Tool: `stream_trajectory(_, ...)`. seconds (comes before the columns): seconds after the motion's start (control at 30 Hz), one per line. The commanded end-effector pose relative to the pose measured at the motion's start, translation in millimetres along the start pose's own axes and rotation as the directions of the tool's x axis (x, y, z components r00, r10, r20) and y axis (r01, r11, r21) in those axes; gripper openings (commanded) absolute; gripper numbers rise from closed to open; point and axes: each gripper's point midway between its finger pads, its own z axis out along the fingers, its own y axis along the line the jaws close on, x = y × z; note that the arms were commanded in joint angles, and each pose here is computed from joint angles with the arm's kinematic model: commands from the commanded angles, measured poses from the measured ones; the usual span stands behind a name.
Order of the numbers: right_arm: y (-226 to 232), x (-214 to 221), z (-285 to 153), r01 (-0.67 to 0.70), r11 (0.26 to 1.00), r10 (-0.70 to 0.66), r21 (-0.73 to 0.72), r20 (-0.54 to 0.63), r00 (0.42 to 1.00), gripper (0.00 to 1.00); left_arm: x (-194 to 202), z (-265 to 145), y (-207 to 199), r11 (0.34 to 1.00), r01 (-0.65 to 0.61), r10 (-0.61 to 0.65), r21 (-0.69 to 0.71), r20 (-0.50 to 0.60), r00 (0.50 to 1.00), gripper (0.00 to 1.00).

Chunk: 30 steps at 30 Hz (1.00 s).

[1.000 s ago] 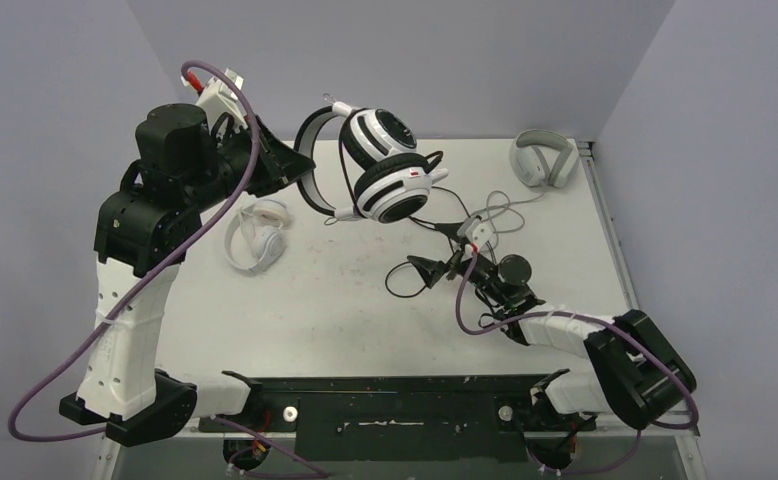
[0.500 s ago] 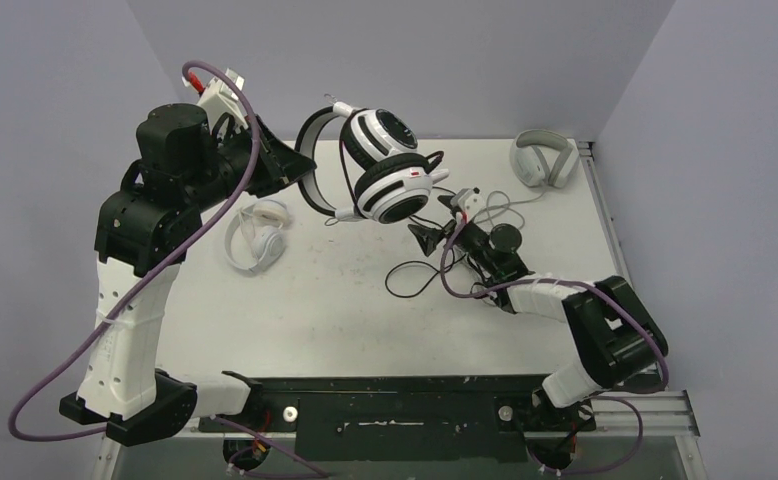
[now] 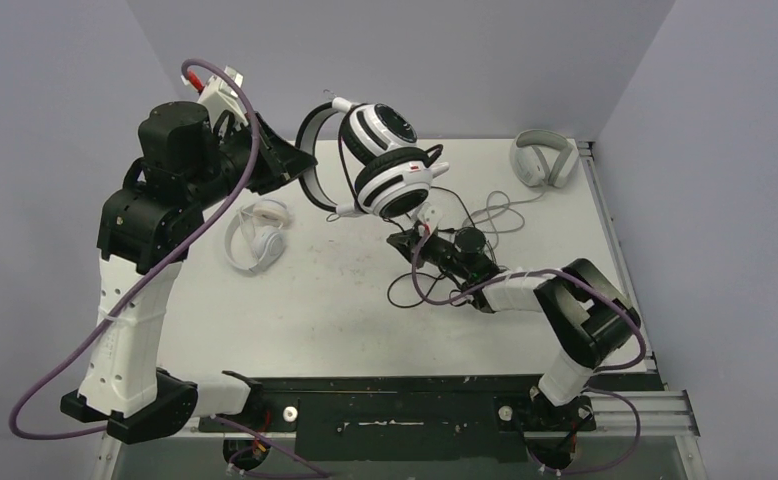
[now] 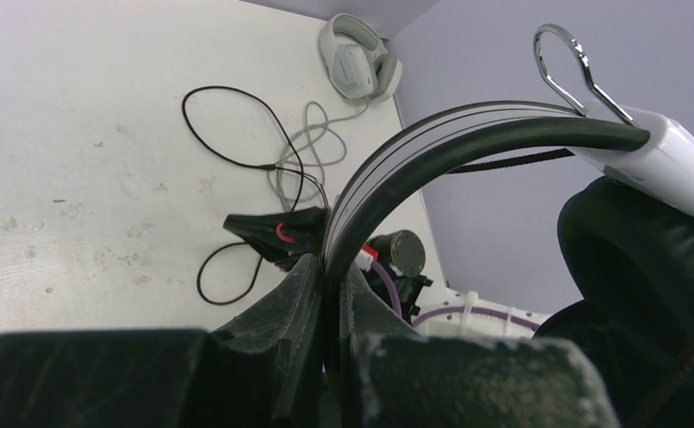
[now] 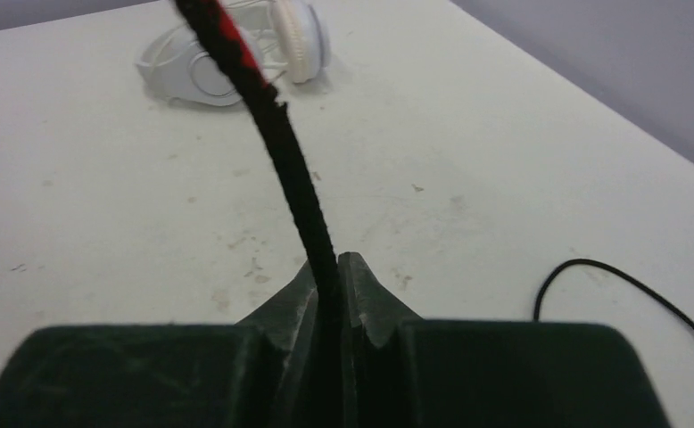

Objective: Wrap the headphones
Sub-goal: Pick up the headphones from the center of the board.

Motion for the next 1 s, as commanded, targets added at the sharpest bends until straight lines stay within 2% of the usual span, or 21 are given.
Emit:
stream_trajectory(0.0,51.5,-39.4,-7.2,0.024,0.993,-0.018,-0.113,0.055,0.998,0.0,-39.9,7.5,-23.3,0.996,0.034,-0.047,0.083,0.158,0.986,0.0)
stream_trajectory(0.17,118.1,-49.7,-33.5,0.034,0.976,-0.03,-0.213,0.022,0.999,0.0,-62.1,41.6,1.4,0.996,0.085,-0.081,-0.006,0.254,0.964,0.0)
stream_trajectory(0.33,160.3,-56.9,-56.4,0.012,0.958,-0.025,-0.287,-0.042,0.999,0.0,-83.3,73.4,26.4,0.987,0.141,-0.108,-0.077,0.328,0.939,0.0)
stream_trajectory(0.5,189.8,-72.1,-75.3,0.006,0.937,-0.033,-0.349,-0.072,0.997,0.0,-103.2,93.4,62.8,0.969,0.134,-0.041,-0.206,0.404,0.914,0.0)
stream_trajectory(0.6,197.2,-88.2,-78.7,0.0,0.924,-0.038,-0.382,-0.092,0.995,0.0,-107.7,100.4,98.0,0.925,0.107,0.064,-0.364,0.429,0.901,0.0)
stream_trajectory(0.77,184.7,-129.0,-76.7,0.031,0.938,-0.075,-0.345,-0.115,0.991,0.0,-93.8,107.5,154.4,0.815,0.038,0.225,-0.579,0.375,0.899,0.0)
stream_trajectory(0.9,164.0,-159.8,-75.4,0.066,0.963,-0.106,-0.262,-0.143,0.984,0.0,-76.8,102.7,186.5,0.742,-0.006,0.306,-0.671,0.33,0.893,0.0)
stream_trajectory(0.97,155.1,-168.2,-75.4,0.079,0.97,-0.12,-0.23,-0.169,0.978,0.0,-69.9,102.8,190.9,0.725,-0.072,0.361,-0.685,0.288,0.887,0.0)
